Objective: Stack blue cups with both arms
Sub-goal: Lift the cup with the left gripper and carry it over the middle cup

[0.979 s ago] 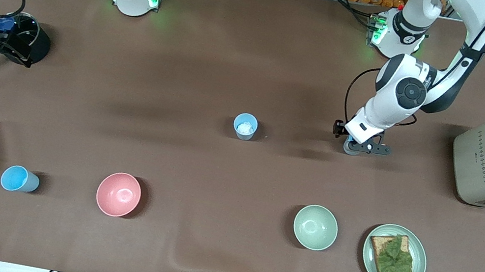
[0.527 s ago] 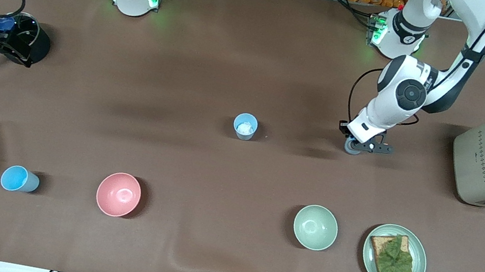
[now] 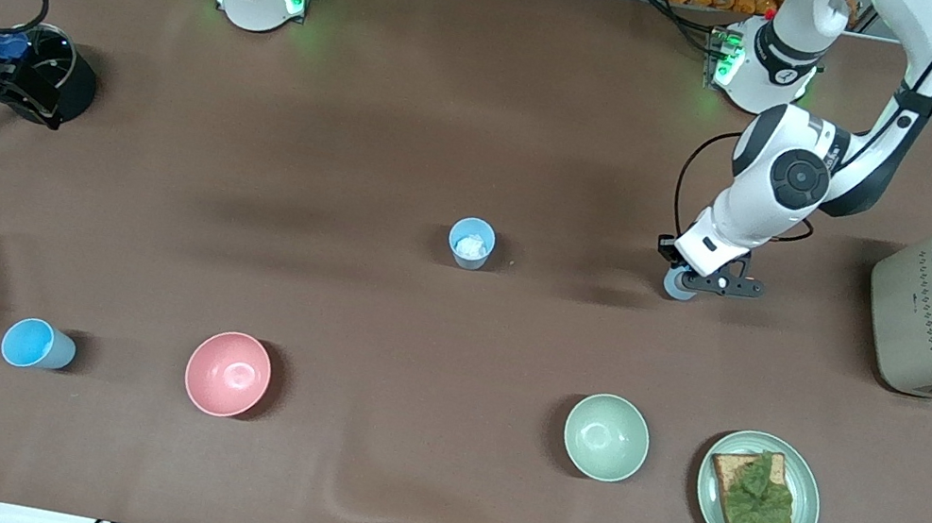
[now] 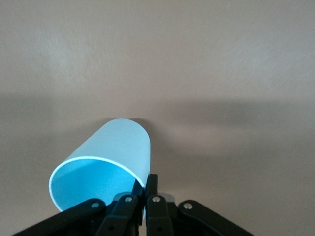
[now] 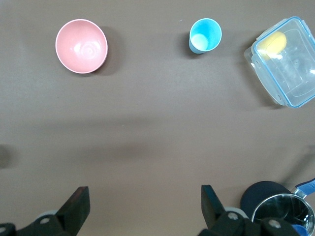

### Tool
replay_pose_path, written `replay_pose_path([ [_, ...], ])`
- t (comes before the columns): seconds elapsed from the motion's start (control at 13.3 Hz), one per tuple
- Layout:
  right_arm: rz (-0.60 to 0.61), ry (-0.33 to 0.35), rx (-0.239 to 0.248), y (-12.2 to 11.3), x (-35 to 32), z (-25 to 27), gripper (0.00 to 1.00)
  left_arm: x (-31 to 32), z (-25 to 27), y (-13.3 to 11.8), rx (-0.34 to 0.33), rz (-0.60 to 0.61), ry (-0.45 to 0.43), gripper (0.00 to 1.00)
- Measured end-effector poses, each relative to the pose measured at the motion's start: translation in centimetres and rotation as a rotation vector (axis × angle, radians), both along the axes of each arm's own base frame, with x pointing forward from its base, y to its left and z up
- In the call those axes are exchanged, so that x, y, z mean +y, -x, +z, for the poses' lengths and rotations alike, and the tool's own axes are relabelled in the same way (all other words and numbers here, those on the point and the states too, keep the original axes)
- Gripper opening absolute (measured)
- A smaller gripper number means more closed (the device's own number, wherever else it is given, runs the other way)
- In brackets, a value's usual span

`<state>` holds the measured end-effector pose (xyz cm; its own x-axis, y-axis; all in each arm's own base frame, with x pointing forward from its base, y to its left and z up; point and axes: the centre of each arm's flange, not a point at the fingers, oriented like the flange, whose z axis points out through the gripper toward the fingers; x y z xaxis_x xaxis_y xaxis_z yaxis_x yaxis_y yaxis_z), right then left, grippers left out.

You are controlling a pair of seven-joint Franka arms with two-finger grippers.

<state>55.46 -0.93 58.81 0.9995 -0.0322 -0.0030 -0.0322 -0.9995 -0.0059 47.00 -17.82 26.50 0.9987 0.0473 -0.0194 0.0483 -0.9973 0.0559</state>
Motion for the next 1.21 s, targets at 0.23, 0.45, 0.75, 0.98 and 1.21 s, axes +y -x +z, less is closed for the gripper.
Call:
replay_pose_path([
  [0.23,0.0,0.0,0.001,0.0,0.0,0.0,1.0,-1.5,5.4,-2.1,-0.027,0.022,0.038,0.04],
  [0.45,-0.001,0.0,0.001,0.0,-0.1,0.0,1.0,-6.3,13.1,-3.6,-0.058,-0.044,0.071,0.04],
  [0.75,-0.003,0.0,0.004,0.0,-0.2,0.0,1.0,-12.6,16.9,-2.6,-0.096,-0.138,0.105,0.04],
  [0.98,-0.004,0.0,0.005,0.1,-0.2,0.0,1.0,-18.0,16.4,-0.9,-0.068,-0.115,0.133,0.04],
  [1.21,-0.005,0.0,0.005,0.1,-0.3,-0.1,1.0,-22.3,16.6,0.3,-0.009,-0.063,0.196,0.04],
])
